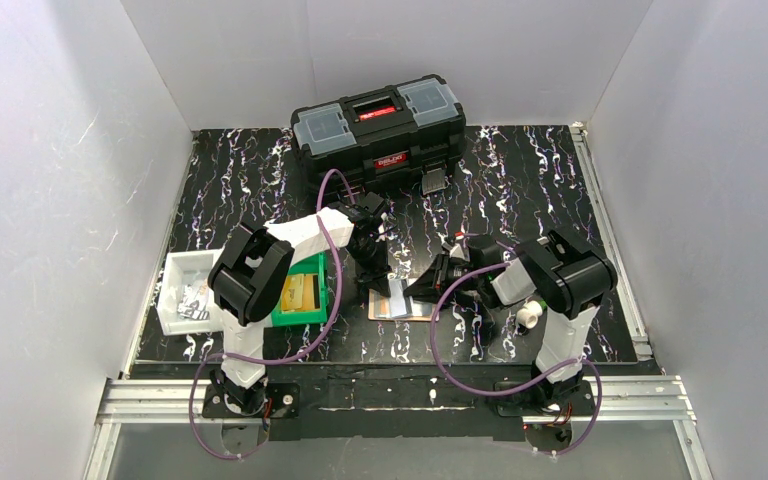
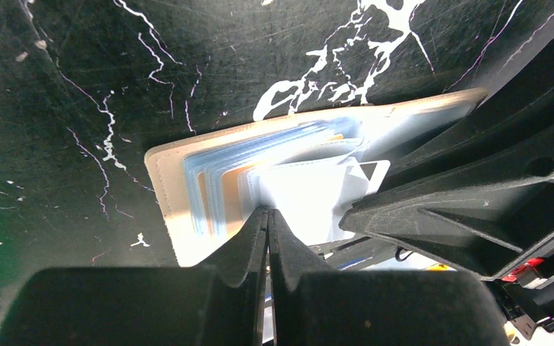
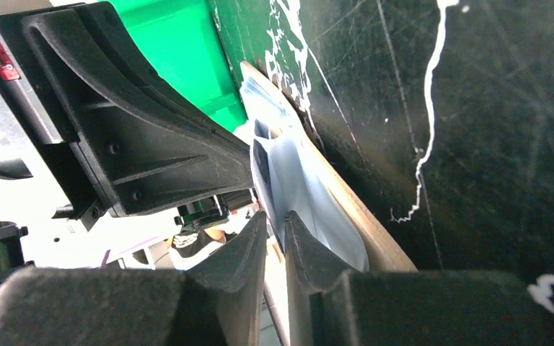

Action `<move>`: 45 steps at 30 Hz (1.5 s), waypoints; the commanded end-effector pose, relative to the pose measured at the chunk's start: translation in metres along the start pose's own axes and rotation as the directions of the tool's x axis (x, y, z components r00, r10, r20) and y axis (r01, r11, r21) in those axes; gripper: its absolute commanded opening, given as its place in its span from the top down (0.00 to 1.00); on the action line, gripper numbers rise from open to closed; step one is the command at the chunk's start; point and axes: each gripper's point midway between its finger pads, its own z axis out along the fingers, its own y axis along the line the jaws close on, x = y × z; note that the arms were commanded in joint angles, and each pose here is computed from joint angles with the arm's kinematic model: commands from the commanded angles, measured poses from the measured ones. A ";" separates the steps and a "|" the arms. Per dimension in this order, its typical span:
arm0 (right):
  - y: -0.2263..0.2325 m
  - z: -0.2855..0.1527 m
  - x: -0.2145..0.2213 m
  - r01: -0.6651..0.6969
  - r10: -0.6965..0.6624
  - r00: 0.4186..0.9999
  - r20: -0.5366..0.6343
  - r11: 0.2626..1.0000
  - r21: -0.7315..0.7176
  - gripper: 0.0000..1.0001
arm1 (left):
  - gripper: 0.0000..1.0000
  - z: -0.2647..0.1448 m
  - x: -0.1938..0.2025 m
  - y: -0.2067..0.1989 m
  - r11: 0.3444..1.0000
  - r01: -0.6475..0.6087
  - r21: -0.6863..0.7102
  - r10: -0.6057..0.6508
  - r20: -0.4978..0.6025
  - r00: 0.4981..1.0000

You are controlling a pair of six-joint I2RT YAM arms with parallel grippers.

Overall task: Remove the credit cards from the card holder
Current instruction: Remove the credit card from the card holder.

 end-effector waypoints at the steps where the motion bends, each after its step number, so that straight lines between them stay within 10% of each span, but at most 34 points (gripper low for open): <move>1: -0.003 -0.003 0.001 -0.067 0.067 0.998 0.004 0.997 -0.026 0.78 | 1.00 0.024 0.009 0.042 0.985 0.007 -0.171 -0.010 -0.016 1.000; 15: -0.011 -0.008 0.000 -0.069 0.069 0.997 0.022 0.998 -0.008 0.99 | 1.00 0.023 0.010 0.046 0.982 0.011 -0.187 -0.015 -0.017 1.000; 45: 0.012 -0.058 -0.027 0.114 -0.136 0.982 0.128 0.980 0.166 0.99 | 1.00 -0.016 -0.012 0.008 0.989 -0.097 -0.110 0.102 0.047 0.994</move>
